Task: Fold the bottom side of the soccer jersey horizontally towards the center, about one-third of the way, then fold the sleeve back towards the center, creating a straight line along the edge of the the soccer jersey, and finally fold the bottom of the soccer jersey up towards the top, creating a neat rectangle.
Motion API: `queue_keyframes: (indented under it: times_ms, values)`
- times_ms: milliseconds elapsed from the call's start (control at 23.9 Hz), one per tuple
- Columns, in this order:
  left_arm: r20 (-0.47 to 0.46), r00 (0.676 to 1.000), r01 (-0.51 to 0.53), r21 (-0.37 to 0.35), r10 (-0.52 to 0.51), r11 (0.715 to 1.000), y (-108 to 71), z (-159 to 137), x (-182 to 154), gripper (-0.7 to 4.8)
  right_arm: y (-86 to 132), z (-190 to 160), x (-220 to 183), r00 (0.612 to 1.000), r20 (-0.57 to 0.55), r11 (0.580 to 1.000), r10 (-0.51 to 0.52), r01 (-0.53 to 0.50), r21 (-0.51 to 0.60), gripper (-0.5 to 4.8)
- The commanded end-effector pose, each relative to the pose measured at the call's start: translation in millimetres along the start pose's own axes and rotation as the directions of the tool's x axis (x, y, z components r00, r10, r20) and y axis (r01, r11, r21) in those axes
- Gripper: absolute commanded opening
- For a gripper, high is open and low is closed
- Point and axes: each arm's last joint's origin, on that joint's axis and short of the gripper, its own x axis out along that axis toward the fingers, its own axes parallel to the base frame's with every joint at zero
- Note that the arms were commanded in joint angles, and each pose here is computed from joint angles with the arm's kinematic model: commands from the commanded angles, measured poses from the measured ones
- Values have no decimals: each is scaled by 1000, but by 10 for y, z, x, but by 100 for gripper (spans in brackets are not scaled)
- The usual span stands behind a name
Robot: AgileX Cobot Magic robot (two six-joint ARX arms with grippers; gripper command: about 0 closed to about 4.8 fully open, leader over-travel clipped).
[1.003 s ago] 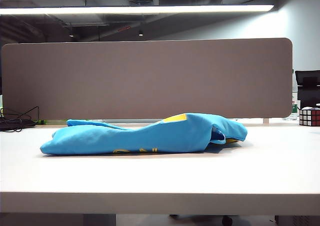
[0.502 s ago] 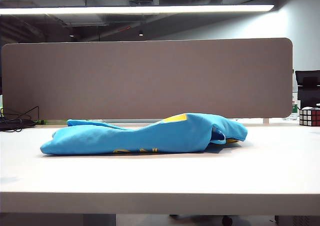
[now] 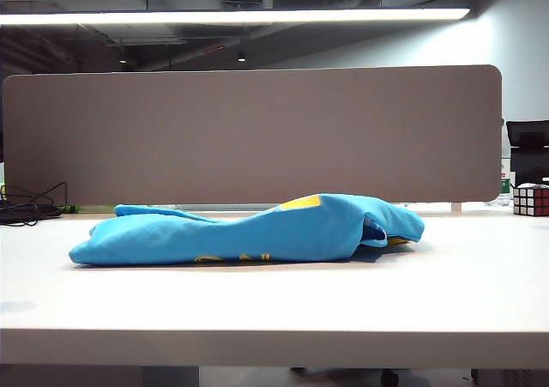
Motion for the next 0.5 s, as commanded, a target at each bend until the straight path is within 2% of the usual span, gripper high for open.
queue_keyframes:
  times_ms: [42,502]
  values:
    - [10,1000,-4,-20,5,1000,3,10,0,-5,0,-1,2,1000,14,1000,2,-2,-6,-8]
    - [10,1000,-5,-19,5,1000,3,10,0,-5,0,-3,2,1000,12,1000,2,-2,-6,-8]
